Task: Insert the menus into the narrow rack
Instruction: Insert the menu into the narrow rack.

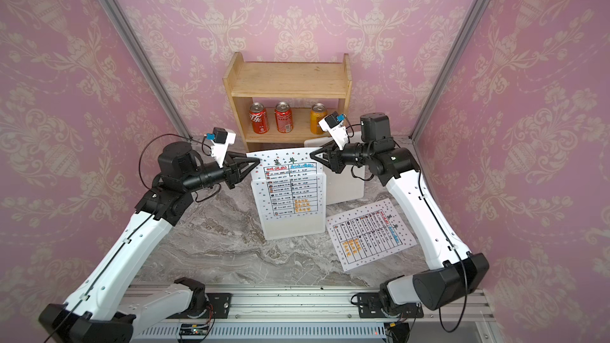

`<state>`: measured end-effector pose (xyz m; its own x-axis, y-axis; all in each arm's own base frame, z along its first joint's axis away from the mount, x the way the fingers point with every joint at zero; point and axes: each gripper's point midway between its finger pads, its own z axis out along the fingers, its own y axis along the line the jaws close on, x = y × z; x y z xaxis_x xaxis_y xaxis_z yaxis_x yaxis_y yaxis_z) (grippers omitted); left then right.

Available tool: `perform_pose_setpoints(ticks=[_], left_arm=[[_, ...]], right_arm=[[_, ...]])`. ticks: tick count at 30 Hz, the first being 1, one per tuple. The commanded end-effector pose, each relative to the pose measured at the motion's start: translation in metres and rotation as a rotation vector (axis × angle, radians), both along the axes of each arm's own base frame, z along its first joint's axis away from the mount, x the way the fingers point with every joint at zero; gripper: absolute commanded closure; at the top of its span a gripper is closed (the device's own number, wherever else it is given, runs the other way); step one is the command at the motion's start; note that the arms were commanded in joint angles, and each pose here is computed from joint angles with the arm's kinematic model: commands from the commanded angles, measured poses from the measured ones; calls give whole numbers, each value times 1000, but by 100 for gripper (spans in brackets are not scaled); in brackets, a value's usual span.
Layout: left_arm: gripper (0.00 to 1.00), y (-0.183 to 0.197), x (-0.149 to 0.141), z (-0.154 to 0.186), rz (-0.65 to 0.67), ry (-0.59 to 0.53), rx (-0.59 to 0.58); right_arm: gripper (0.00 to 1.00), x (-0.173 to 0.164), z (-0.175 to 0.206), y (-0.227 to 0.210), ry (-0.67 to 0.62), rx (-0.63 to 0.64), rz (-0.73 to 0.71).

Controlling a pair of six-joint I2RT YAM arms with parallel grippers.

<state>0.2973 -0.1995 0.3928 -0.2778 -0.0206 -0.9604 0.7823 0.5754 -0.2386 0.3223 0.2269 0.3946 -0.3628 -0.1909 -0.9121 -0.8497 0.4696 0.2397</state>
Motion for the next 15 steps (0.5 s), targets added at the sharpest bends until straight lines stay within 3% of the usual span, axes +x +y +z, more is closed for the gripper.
perform_pose_setpoints(ticks=[1, 6, 15], left_arm=[[80, 1, -5, 11, -11, -36, 15], [97, 1, -7, 4, -15, -19, 20], [100, 0, -8, -5, -18, 4, 6]], right_arm=[[81, -3, 11, 2, -33, -6, 13], [89, -4, 5, 1, -22, -14, 12], [95, -6, 0, 0, -16, -18, 8]])
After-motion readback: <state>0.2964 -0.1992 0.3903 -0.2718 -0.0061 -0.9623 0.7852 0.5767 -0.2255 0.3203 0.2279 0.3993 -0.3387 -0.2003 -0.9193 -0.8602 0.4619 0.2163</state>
